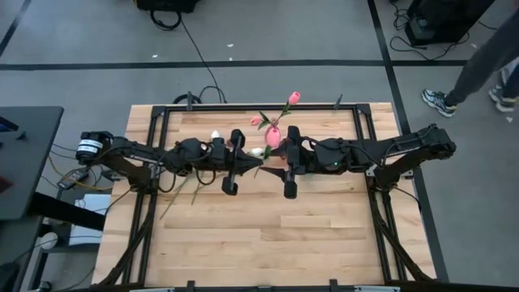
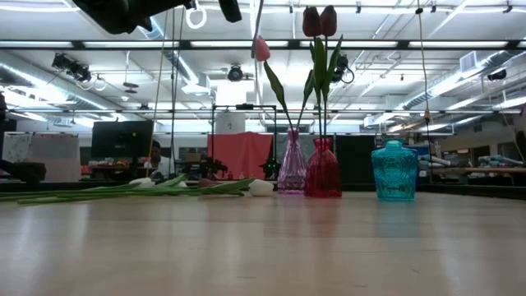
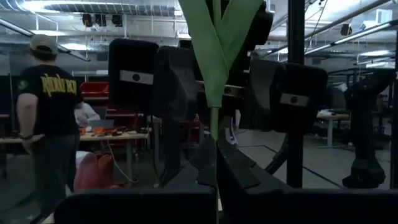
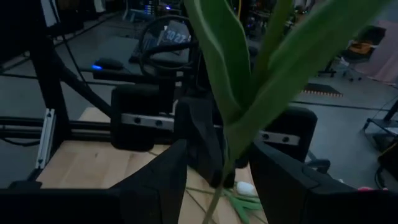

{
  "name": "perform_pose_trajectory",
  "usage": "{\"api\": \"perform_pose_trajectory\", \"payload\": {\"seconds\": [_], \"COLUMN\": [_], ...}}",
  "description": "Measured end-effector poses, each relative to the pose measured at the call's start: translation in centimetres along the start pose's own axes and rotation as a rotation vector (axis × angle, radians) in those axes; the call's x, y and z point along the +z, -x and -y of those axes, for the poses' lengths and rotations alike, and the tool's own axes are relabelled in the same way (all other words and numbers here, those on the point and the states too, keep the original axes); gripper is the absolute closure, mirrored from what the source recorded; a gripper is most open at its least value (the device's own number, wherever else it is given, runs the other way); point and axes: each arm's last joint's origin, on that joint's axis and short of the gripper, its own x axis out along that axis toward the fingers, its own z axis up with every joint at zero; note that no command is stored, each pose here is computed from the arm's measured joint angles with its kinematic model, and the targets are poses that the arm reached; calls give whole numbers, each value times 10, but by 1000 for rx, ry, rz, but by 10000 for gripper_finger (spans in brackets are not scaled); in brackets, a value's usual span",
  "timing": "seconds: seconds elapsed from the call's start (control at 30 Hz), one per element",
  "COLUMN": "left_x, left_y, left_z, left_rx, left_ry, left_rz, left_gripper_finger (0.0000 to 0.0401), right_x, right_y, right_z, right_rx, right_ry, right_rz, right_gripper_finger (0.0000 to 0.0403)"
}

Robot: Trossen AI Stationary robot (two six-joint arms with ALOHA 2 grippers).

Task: Sort flowers into vase by color
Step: Put the pink flower into the pink vase

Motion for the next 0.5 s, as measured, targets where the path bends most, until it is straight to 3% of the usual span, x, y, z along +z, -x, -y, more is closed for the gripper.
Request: {"api": "perform_pose_trajectory", "payload": {"seconds": [0.13,0.37,0.5], "left_x": [-1,-4,-6], "left_y": [0,0,1], "left_z": [0,0,-1], "left_rx": [0,1,4], "left_ry": [-21,-43,-69], "left_rz": [-3,-36,-56], "left_gripper_finger": [396,383,341], "right_x": [2,1,-1], "right_y": [0,-2,-3], "right_z": [1,8,12], "right_rx": [-7,-21,-39], "right_ry": [8,13,12], "right_rz": [17,9,-4], "right_gripper_finger": [252,379,375]}}
